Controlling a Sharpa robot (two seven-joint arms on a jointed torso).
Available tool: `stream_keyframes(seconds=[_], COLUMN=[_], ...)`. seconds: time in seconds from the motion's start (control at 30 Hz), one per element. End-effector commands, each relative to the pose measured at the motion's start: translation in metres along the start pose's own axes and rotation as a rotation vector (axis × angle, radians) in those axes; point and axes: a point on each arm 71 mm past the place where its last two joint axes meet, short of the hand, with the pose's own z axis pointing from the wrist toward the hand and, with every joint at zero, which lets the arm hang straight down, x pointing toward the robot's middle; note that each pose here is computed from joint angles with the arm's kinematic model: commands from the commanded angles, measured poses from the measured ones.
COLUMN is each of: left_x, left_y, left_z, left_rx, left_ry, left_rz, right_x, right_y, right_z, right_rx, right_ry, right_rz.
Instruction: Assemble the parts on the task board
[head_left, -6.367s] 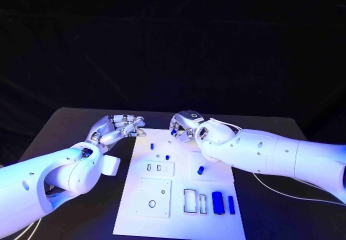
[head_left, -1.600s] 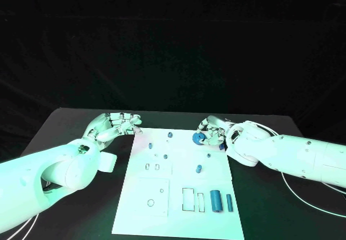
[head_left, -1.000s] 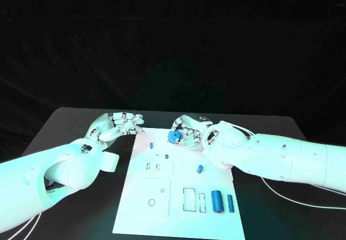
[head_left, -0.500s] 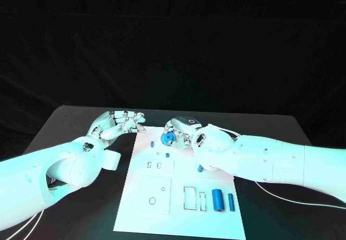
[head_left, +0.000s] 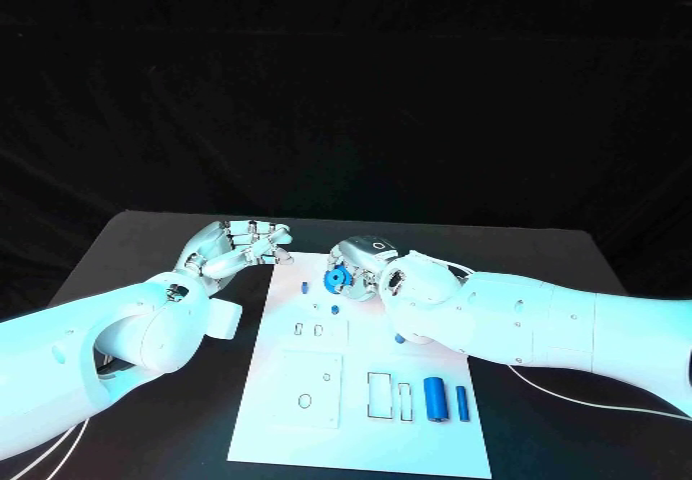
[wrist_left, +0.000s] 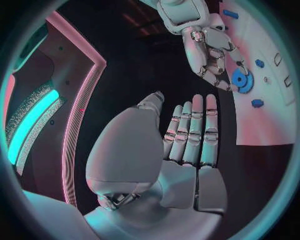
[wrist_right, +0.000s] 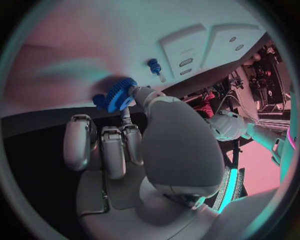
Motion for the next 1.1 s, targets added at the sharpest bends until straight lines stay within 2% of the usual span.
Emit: stream_keyframes(seconds=[0.03, 0.27, 1.1], left_x=[0.0021, 0.0019, 0.0007], left_y=[-0.0019, -0.0018, -0.0013], left_z=[0.0005, 0.0005, 0.0005], left_rx=[0.015, 0.013, 0.009], left_ry=[0.011, 0.012, 0.012], left_rz=[-0.001, -0.001, -0.001], right_x=[0.006, 0.008, 0.007], right_y=[-0.002, -0.004, -0.013], right_z=[0.000, -0.001, -0.004], right_rx=[0.009, 0.016, 0.035], right_ry=[0.042, 0.055, 0.040], right_rz=[-0.030, -0.032, 0.001])
